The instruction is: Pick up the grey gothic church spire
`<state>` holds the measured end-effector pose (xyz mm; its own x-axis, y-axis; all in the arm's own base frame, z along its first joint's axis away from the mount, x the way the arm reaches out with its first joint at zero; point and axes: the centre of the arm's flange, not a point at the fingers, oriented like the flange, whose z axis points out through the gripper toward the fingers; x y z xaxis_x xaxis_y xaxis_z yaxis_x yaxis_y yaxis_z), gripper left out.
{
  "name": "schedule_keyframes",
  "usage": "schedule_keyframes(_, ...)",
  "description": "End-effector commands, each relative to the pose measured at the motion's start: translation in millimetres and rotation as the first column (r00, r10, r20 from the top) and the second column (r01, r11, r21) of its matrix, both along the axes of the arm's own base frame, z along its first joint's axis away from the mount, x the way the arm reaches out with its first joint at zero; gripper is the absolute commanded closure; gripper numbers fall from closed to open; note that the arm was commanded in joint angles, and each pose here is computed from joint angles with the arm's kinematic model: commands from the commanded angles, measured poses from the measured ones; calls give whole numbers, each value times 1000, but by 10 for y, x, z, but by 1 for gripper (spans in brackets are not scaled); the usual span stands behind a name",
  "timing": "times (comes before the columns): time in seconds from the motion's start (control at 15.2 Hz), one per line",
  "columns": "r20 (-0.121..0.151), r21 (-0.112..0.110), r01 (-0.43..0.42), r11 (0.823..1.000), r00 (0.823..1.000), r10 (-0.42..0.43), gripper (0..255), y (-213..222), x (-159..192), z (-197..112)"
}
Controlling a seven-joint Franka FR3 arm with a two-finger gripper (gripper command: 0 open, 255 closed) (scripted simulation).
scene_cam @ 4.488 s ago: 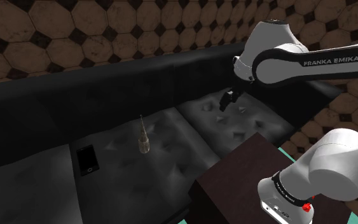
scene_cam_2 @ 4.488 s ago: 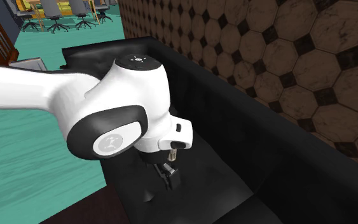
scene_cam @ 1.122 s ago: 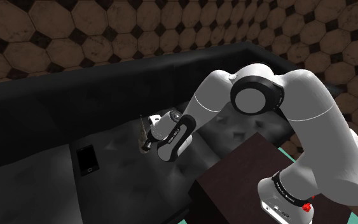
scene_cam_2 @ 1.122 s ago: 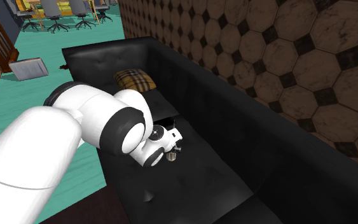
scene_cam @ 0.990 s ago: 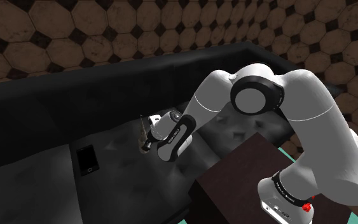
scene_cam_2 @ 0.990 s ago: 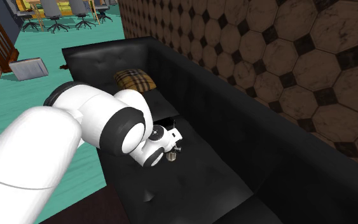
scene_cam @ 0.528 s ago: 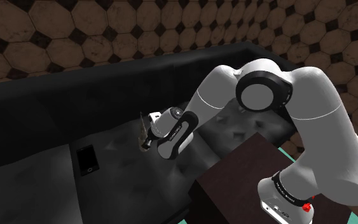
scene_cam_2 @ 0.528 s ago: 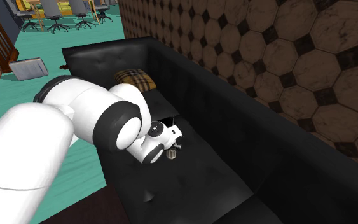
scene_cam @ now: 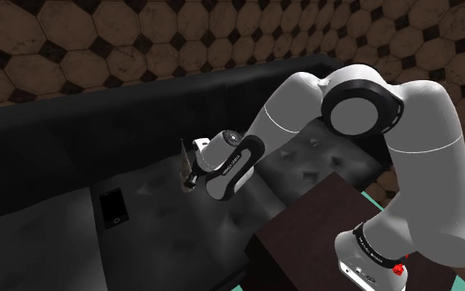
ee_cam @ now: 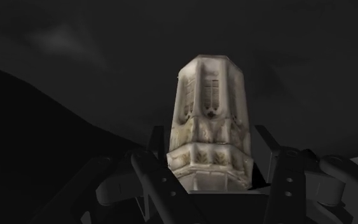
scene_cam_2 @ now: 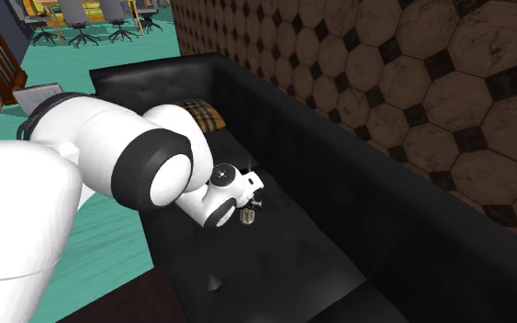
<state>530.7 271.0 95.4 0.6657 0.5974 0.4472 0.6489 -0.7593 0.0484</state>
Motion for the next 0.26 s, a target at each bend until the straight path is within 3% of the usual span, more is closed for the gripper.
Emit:
schedule_keyframes(0.0, 0, 0, 0, 1000, 1000, 0, 255, 8, 0, 115)
schedule_keyframes(0.2, 0, 0, 0, 1000, 1000, 0, 255, 8, 0, 176)
